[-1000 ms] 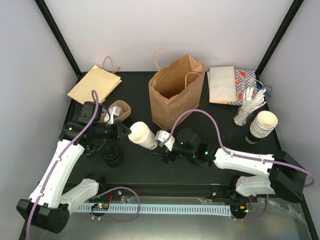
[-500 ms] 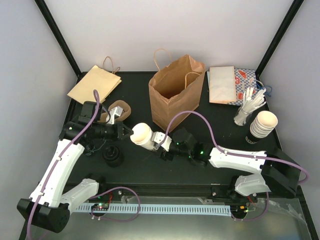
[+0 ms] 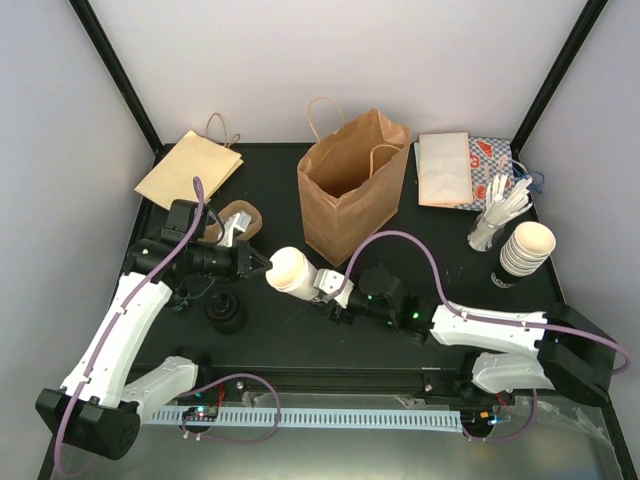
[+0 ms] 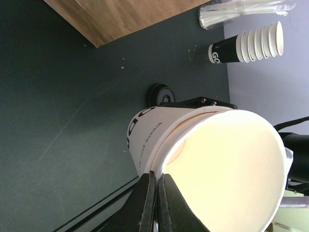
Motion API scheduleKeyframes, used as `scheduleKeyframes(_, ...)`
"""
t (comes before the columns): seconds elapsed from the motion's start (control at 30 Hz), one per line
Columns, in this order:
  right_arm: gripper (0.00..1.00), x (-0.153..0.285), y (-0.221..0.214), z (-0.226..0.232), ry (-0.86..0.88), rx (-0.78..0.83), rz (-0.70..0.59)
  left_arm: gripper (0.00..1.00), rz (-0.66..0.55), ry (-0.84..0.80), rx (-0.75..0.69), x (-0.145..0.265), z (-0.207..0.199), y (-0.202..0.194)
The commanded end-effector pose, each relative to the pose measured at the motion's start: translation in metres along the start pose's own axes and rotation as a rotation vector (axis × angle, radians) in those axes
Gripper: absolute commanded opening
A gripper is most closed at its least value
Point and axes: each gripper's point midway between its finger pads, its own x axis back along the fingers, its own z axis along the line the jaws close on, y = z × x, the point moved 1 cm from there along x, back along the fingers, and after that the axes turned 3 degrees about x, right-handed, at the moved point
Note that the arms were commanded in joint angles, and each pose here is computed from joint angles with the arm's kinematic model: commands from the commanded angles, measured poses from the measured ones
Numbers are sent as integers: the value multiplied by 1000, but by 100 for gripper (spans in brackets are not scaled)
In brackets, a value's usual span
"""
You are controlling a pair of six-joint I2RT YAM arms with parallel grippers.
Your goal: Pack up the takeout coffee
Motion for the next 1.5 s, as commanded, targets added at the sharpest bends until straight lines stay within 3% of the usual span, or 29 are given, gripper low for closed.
scheduleKeyframes(0.0, 61, 6, -30, -5, -63, 3, 86, 2, -36, -50, -50, 14, -22, 8)
scheduleKeyframes(0.57, 61, 24, -52, -5, -110, -29, 111, 2, -73, -65, -48, 28, -27, 17)
scheduleKeyframes(0.7, 62, 27, -53, -6, -120, -42, 108, 1, -103, -7, -37, 30, -16, 22)
scheduleKeyframes(1.1, 62, 34, -57, -10, -152, -60, 108, 1, -443, 366, -42, 98, 24, 63)
scheduleKeyframes(1.27, 62, 42, -47, -14, -172, -74, 59, 2, -446, 366, 15, 70, 57, 67)
scheduleKeyframes(1.47, 62, 62, -27, -20, -193, -91, -28, 2, -355, 403, 140, 26, 105, 72)
